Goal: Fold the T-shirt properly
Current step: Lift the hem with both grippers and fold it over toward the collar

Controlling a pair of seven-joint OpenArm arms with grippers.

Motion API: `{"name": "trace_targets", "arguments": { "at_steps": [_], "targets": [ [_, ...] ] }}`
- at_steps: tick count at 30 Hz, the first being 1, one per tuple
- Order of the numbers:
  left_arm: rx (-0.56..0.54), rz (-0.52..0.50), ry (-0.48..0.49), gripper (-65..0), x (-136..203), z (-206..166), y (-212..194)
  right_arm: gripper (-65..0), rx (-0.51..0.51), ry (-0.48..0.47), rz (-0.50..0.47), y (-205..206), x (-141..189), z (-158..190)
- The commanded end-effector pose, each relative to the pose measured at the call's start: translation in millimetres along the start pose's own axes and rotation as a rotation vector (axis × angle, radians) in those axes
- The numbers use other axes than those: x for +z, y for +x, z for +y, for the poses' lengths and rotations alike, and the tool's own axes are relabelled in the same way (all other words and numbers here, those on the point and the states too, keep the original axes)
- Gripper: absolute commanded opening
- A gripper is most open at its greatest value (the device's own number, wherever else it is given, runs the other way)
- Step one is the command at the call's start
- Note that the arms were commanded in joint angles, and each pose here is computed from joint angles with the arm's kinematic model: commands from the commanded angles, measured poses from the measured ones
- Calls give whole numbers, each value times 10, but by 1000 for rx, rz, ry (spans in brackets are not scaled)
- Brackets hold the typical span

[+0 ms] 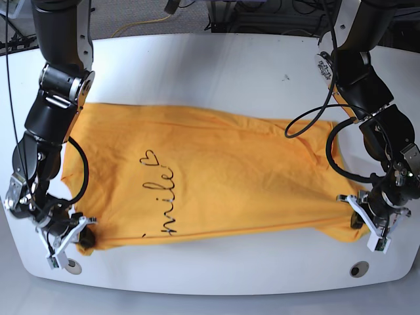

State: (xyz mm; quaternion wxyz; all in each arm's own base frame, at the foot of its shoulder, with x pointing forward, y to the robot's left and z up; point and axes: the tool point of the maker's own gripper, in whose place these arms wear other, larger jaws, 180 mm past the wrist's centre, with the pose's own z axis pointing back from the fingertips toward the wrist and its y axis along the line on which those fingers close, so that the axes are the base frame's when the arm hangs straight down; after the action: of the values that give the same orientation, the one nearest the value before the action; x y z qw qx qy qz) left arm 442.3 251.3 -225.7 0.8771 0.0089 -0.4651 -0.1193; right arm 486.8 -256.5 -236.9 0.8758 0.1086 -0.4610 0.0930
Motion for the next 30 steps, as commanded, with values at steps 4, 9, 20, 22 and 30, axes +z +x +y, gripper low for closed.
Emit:
{"name": "trace_targets", "arguments": {
  "at_steps": [4, 9, 20, 22, 30],
  "targets": [
    [-91, -192, 142, -649, 549, 231, 815, -650, 107, -69, -149, 926, 368, -175],
    [-147, -331, 247, -649, 1037, 376, 1415, -650, 191, -121, -205, 1591, 725, -214],
    [-214, -506, 396, -649, 1838, 708, 2311, -650, 375, -207, -312, 2353, 1445, -68],
    [-237, -506, 396, -649, 1838, 659, 2341, -650, 387, -230, -302, 2298, 1487, -109],
    [-259, -382, 308, -649, 1412, 501, 1867, -650, 339, -165, -206, 1463, 1159, -115]
  ]
}}
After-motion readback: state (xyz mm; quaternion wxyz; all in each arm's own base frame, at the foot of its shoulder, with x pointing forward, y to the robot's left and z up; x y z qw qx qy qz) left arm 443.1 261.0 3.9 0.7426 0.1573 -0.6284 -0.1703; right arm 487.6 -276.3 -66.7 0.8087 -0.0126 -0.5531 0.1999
